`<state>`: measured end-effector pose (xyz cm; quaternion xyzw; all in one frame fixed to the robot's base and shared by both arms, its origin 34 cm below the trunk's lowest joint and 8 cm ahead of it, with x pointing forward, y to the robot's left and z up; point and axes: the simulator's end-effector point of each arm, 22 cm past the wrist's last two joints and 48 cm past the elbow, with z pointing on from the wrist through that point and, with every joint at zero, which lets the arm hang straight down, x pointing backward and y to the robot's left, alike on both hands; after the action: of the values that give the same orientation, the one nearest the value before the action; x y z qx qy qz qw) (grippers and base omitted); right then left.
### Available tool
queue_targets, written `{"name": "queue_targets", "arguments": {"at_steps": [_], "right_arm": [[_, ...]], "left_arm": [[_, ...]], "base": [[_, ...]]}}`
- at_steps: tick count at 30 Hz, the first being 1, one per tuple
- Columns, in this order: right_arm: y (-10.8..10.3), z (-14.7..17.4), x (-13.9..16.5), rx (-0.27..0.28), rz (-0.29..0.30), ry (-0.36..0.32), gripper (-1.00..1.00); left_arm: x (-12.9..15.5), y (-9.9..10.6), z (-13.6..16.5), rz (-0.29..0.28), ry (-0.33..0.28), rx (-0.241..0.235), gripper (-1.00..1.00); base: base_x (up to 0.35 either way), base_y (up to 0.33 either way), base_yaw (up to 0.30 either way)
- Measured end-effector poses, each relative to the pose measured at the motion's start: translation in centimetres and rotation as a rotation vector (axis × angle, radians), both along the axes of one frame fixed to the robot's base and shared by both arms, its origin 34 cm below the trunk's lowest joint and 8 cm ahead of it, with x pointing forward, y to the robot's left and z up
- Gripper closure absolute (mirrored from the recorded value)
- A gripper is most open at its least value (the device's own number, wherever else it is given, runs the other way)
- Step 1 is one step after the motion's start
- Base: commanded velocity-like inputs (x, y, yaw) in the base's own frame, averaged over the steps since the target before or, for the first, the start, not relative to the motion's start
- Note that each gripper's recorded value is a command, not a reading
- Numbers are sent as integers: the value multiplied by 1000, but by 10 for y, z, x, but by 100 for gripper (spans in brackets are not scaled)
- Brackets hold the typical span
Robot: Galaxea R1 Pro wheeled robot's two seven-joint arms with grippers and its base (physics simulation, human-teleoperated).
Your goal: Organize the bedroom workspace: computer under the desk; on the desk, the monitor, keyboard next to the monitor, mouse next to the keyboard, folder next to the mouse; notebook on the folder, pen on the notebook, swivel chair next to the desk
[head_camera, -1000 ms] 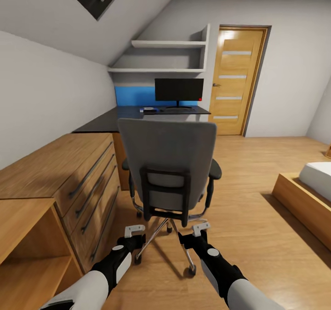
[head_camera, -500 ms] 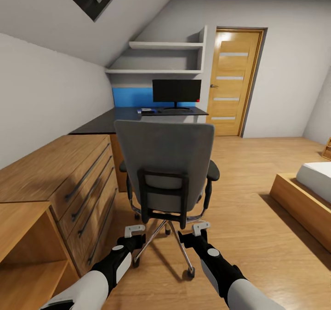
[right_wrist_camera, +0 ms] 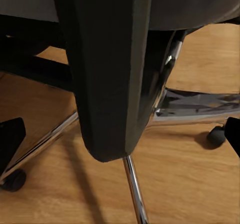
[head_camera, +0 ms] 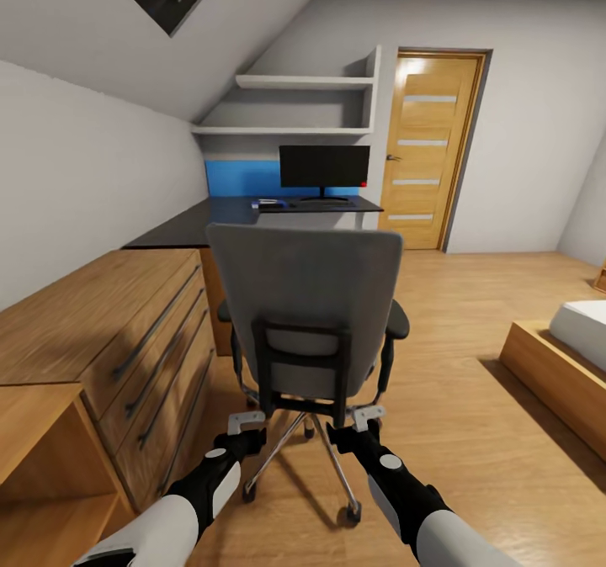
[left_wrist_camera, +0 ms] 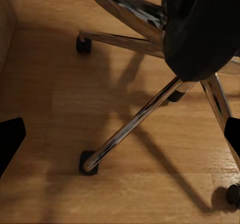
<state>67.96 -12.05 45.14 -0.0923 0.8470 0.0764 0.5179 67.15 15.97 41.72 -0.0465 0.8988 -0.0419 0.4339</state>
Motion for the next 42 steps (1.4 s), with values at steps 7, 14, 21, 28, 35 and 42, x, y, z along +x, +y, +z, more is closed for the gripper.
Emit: {"name": "queue_targets", "arguments": {"at_steps": [7, 14, 21, 28, 35, 42], "right_arm": [[0, 0, 0, 0, 0, -1, -100], [0, 4, 1, 0, 2, -8, -100], [0, 9, 2, 0, 1, -16, -100], [-1, 13, 2, -1, 0, -23, -100], [-1, 14, 3, -1, -1, -25, -100], [-1, 14, 3, -1, -1, -25, -100]], "left_arm": [[0, 0, 0, 0, -1, 1, -100], [1, 0, 4, -1, -7, 0, -100], [2, -1, 9, 0, -15, 0, -100], [3, -2, 14, -3, -24, -2, -100], [3, -1, 14, -2, -25, -3, -100], [3, -1, 14, -2, -24, -2, -100]], "base": [[166, 2, -33], [9, 0, -164], [1, -5, -173], [118, -140, -153], [185, -187, -21], [279, -185, 0]]}}
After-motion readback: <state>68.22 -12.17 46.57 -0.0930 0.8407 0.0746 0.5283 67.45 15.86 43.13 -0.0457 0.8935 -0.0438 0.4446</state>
